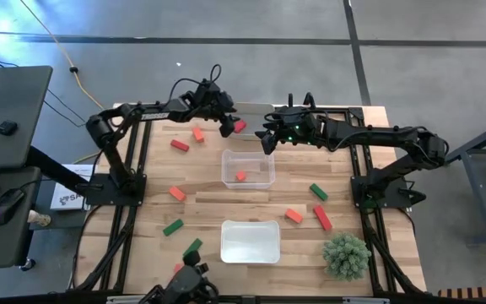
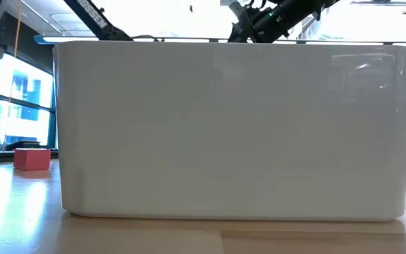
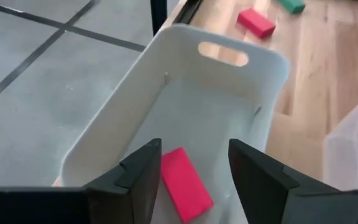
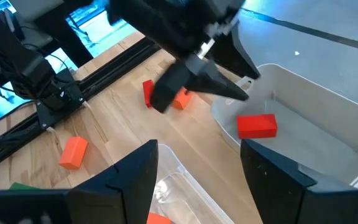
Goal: Sort & place blocks by color
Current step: Put the center left green block into the white bin
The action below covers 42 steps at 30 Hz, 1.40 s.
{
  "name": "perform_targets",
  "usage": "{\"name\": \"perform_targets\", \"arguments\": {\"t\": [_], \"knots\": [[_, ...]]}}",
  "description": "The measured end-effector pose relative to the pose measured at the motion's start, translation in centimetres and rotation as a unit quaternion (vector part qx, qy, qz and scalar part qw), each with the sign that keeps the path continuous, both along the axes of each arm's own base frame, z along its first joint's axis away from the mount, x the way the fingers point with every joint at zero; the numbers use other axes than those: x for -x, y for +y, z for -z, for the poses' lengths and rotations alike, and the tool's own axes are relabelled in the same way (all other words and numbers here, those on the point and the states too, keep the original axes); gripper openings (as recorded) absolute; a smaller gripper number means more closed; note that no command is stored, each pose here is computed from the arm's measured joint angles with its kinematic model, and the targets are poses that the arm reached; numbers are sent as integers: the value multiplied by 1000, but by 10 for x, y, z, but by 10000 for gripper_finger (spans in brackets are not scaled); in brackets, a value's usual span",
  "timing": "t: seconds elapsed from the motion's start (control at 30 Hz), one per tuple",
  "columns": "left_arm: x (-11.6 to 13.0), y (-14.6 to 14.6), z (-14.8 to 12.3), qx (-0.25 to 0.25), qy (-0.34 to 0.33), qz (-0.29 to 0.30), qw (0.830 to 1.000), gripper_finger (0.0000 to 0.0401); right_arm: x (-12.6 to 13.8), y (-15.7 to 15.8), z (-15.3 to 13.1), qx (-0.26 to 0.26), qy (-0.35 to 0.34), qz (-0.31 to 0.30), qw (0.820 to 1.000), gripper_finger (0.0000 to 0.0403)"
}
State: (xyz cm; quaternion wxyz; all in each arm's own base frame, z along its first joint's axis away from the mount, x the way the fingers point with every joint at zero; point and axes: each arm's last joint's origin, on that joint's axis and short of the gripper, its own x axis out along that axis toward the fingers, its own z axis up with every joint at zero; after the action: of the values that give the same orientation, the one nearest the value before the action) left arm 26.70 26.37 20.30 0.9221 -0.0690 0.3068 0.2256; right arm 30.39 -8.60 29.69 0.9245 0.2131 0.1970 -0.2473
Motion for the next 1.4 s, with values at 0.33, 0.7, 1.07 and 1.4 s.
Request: {"name": "perform_targets", "arguments": {"t": [0.33, 0.7, 1.07, 1.4], "knots": [[25, -34, -52, 54, -5, -21, 998, 177, 1, 0, 2, -2, 12, -4, 1000, 216], [40, -94, -78, 155, 37, -18, 987, 177, 4, 1, 6, -9, 38, -5, 999, 216], [39, -148, -75, 261, 125, -18, 957, 177, 10, 3, 15, -24, 93, -5, 995, 216], [37, -198, -67, 254, 232, -57, 937, 177, 10, 4, 16, -13, 103, -46, 994, 216]]}}
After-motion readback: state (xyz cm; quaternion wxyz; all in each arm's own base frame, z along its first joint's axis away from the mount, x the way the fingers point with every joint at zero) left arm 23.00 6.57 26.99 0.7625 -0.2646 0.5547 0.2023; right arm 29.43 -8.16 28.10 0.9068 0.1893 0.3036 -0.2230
